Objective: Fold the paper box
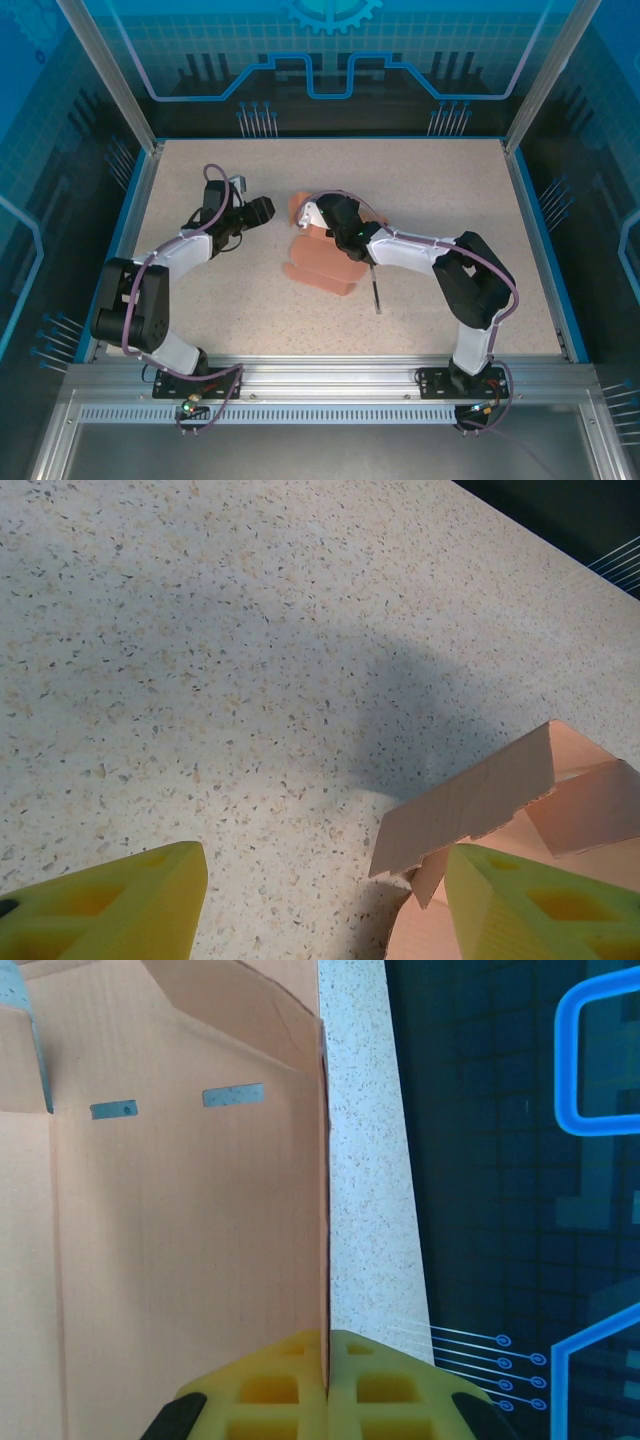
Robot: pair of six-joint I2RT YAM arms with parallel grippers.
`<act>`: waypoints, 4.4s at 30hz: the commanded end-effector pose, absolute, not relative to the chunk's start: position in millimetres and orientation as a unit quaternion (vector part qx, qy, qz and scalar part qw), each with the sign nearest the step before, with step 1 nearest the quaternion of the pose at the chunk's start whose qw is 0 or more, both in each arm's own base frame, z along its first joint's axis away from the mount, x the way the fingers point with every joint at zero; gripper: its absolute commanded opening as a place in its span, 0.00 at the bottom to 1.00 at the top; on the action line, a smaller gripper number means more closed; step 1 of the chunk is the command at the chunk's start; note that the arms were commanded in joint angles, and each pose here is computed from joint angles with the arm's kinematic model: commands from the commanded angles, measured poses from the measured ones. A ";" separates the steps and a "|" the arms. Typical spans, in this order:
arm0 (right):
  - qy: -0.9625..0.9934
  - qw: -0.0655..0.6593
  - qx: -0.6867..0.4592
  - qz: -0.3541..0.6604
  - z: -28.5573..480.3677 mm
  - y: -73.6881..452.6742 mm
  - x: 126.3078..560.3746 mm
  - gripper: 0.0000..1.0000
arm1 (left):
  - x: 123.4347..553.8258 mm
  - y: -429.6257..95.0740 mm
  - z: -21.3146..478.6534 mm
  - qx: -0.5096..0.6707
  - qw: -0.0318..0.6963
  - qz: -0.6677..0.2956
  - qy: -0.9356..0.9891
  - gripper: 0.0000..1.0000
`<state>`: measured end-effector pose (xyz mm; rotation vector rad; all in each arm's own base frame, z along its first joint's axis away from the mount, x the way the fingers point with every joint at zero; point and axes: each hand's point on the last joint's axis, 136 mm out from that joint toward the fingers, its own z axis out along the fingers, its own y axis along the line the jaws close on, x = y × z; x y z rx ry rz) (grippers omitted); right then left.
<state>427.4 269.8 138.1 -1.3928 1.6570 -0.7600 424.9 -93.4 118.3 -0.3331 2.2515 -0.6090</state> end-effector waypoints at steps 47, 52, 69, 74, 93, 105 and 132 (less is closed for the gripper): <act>0.618 0.444 -0.552 -0.342 128.2 276.3 410.6 0.00 | 447.1 -160.5 61.6 -0.017 0.292 -0.357 0.887 0.59; 0.624 0.442 -0.550 -0.335 127.7 276.0 412.0 0.00 | 435.6 -170.2 66.9 0.001 0.302 -0.369 0.879 0.59; 0.634 0.445 -0.544 -0.322 129.6 274.3 416.1 0.00 | 416.0 -190.3 71.3 0.048 0.311 -0.372 0.873 0.60; 0.639 0.449 -0.543 -0.309 131.5 272.8 416.9 0.00 | 415.4 -198.9 73.9 0.072 0.331 -0.378 0.862 0.60; 0.661 0.462 -0.530 -0.262 140.7 269.6 420.1 0.00 | 408.4 -207.9 75.2 0.105 0.355 -0.376 0.850 0.63; 0.669 0.468 -0.524 -0.243 143.4 268.6 420.7 0.00 | 400.7 -211.9 77.4 0.123 0.365 -0.388 0.838 0.66; 0.679 0.461 -0.534 -0.205 141.3 270.6 414.6 0.00 | 426.9 -219.8 80.0 0.166 0.393 -0.346 0.836 0.79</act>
